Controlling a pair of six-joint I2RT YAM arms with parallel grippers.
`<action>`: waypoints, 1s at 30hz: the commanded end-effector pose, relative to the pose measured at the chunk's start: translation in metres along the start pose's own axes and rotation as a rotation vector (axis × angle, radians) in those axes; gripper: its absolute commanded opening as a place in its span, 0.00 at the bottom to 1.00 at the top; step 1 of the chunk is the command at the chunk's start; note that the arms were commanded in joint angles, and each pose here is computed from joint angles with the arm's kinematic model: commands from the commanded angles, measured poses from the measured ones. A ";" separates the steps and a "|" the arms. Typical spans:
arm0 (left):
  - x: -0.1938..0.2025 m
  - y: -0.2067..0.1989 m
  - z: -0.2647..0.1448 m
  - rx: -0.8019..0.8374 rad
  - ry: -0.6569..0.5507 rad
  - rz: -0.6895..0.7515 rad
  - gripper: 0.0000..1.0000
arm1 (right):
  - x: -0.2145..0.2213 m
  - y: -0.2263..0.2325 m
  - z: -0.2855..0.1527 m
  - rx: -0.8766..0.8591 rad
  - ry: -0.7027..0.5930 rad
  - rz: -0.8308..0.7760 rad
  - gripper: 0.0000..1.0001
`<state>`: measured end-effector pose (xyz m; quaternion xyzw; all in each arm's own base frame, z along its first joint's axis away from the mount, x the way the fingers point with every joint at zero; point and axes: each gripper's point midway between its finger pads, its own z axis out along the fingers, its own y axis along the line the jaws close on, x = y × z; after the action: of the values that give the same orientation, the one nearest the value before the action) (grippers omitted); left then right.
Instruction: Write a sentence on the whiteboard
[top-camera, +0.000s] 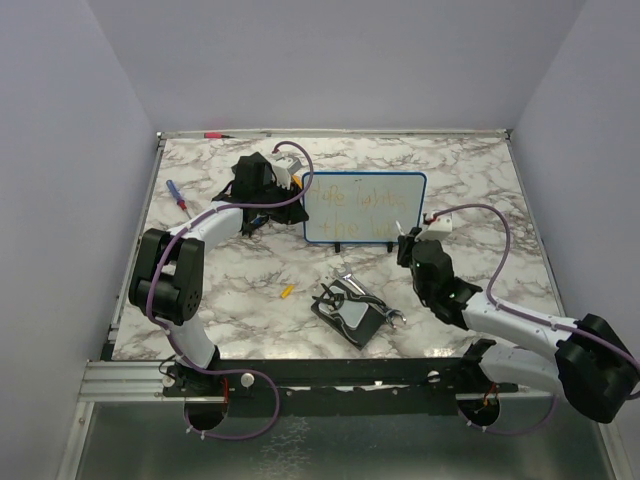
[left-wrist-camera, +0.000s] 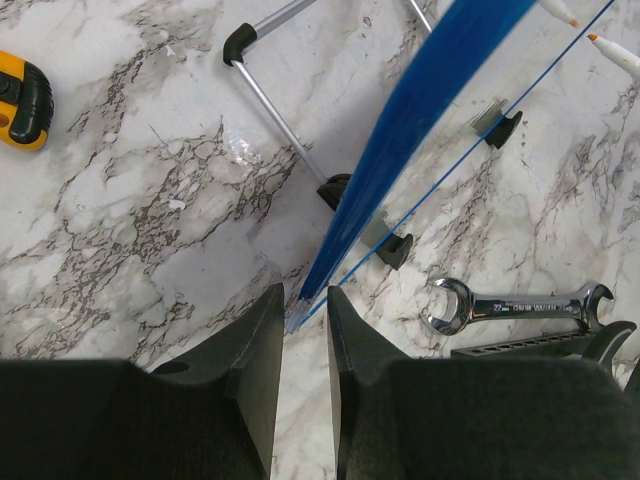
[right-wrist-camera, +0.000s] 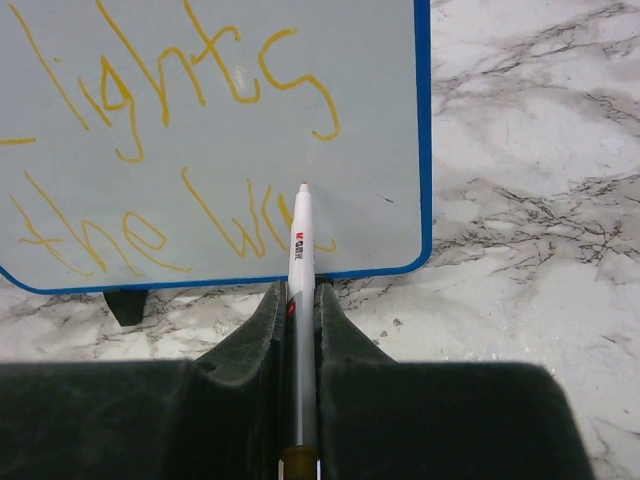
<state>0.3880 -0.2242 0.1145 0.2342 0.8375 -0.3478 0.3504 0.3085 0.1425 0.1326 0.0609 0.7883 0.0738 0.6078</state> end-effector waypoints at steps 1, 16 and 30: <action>-0.012 -0.003 -0.003 -0.007 -0.031 0.036 0.25 | -0.003 0.000 0.006 0.007 -0.024 -0.004 0.00; -0.014 -0.003 -0.004 -0.007 -0.033 0.038 0.25 | 0.027 -0.026 0.001 0.114 0.045 0.001 0.00; -0.013 -0.003 -0.004 -0.009 -0.033 0.038 0.25 | 0.016 -0.027 -0.007 0.095 0.016 0.019 0.00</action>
<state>0.3880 -0.2242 0.1145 0.2340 0.8376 -0.3478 0.3504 0.3005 0.1283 0.1062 0.0812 0.8041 0.0469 0.5870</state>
